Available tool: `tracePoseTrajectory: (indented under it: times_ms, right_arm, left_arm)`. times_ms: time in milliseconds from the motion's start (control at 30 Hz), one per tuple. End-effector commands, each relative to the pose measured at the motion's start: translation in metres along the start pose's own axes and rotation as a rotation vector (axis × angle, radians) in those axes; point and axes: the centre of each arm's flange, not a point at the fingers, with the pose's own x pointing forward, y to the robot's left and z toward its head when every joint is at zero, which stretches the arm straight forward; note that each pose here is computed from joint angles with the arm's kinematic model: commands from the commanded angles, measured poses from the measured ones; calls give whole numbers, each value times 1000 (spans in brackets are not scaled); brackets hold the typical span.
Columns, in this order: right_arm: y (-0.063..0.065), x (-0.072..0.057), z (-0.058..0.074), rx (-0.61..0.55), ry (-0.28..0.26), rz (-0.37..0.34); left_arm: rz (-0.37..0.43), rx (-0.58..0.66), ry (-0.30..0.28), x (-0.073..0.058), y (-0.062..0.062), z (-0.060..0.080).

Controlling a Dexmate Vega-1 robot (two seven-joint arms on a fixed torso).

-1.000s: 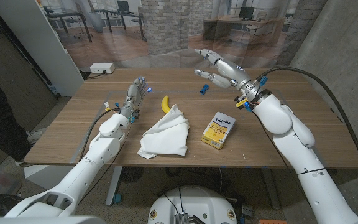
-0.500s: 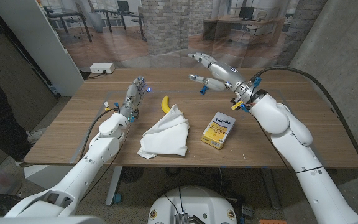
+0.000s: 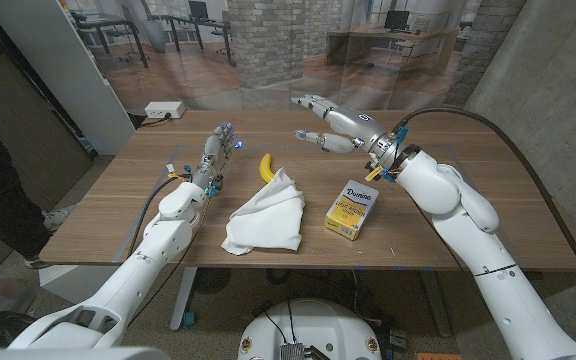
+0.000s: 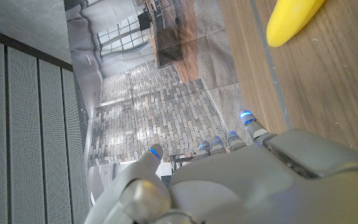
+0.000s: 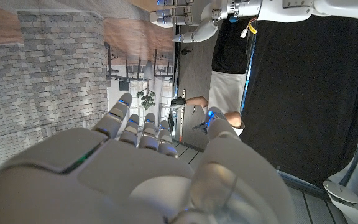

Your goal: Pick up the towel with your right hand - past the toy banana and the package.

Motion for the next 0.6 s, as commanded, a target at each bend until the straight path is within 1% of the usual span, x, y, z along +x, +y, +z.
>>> tracePoseTrajectory:
  times_ms: [33, 300, 600]
  right_arm:
    - [9, 5, 6, -17, -12, 64]
    - [14, 6, 10, -29, -17, 97]
    - [24, 8, 14, -37, -26, 146]
  left_arm:
    - [3, -3, 2, -3, 0, -1]
    - [3, -1, 2, -4, 0, -1]
    - [3, 0, 0, -6, 0, 0]
